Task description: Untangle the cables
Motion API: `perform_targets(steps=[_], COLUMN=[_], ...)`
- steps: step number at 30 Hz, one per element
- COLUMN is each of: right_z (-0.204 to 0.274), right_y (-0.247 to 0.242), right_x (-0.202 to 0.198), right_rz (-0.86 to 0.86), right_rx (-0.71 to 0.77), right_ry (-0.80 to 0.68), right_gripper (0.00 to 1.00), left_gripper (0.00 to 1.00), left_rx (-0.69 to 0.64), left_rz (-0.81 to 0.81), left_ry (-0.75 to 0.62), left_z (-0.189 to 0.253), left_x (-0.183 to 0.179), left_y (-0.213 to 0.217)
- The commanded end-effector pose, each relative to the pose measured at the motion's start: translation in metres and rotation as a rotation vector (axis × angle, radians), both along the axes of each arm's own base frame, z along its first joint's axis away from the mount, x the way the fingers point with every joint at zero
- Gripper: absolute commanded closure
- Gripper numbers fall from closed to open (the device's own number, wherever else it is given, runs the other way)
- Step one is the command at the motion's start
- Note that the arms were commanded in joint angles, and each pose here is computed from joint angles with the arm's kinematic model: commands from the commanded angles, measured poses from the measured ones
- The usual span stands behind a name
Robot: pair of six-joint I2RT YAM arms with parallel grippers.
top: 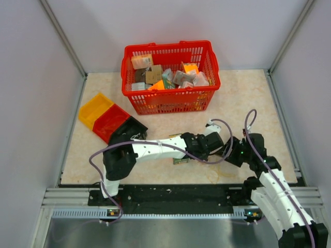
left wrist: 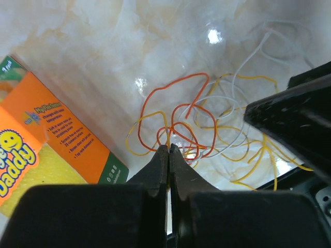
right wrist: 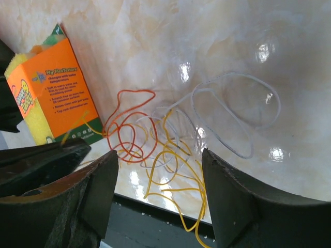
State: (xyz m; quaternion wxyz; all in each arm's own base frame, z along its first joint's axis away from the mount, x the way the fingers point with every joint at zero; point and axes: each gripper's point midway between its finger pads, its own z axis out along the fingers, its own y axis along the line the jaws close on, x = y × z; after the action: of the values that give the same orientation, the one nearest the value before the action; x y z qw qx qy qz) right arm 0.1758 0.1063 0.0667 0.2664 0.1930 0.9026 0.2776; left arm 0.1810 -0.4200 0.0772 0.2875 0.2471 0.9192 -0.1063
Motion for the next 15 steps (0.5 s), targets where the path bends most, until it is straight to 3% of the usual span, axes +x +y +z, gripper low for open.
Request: perform_targets(steps=[1,5,11,15], right_z=[0.019,0.038,0.043,0.036], right_y=[0.014,0.036,0.043,0.037], right_x=[0.002,0.001,0.009,0.019], right_rz=[0.097,0.223,0.233,0.179], right_rx=[0.04,0.142,0.187,0.154], right_ry=[-0.043,-0.117,-0.126,-0.121], right_gripper=[0.35,0.34,0.41,0.69], left_gripper=[1.0,1.0,1.0,1.0], left_rx=[-0.146,-0.309,-0.495,-0.532], left_rz=[-0.028,-0.07,-0.166,-0.181], left_ry=[-0.106,-0.158,-0.155,-0.161], left_z=[0.079,0.135,0.198,0.218], left_x=[0.012,0.01,-0.005,-0.007], left_y=[-0.011,-0.013,-0.022,-0.022])
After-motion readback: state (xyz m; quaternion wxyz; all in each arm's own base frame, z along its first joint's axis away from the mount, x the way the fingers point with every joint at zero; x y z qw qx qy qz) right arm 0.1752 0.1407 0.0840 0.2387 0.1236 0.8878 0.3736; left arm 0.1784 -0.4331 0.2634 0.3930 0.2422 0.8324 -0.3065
